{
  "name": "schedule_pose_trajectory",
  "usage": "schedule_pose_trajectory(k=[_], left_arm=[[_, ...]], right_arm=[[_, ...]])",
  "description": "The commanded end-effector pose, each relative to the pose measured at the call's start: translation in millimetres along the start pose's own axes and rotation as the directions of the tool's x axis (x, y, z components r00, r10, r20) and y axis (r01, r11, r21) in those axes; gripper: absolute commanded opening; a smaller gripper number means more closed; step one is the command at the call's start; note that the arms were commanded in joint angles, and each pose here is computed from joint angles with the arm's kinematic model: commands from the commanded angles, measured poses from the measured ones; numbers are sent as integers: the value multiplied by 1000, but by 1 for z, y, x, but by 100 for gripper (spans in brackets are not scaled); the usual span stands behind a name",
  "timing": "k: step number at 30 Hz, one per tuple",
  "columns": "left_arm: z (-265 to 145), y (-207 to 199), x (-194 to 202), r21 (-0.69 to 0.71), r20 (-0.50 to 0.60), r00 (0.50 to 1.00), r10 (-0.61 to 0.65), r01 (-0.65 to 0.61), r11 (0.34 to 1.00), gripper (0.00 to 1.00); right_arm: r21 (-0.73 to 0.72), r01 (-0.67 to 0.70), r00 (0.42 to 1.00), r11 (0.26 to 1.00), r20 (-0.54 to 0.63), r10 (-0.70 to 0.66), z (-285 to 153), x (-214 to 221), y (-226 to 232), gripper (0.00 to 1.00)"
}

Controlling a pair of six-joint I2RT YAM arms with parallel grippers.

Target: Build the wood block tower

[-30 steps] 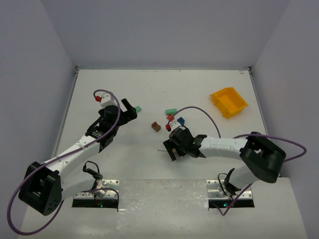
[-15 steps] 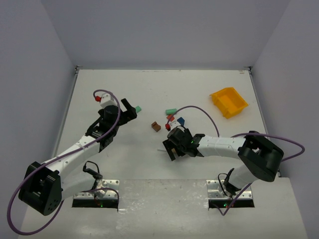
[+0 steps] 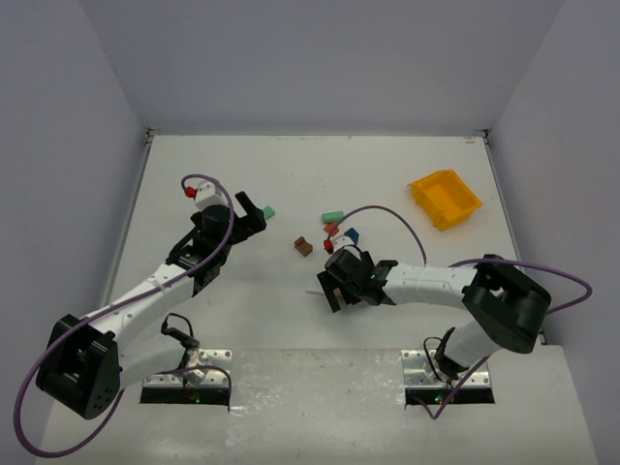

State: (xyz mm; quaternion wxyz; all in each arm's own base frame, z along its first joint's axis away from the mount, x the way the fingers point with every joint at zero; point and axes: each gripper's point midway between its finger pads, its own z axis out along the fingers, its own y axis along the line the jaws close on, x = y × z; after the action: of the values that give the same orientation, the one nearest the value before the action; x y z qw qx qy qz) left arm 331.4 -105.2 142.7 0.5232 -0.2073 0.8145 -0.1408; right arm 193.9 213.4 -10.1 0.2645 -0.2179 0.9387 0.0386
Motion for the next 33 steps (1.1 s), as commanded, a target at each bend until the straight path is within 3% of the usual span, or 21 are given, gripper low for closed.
schedule_pose_trajectory(k=[1,33], left_arm=[[0,-5,-12,16,36,999,-26,26,1000,100],[0,-5,-11,23,36,999,-30,29,999,100]], right_arm=[[73,-52,996,996,73,46,6,-20,-7,99],[89,-136,982,987,142,123,9,-39,-6,99]])
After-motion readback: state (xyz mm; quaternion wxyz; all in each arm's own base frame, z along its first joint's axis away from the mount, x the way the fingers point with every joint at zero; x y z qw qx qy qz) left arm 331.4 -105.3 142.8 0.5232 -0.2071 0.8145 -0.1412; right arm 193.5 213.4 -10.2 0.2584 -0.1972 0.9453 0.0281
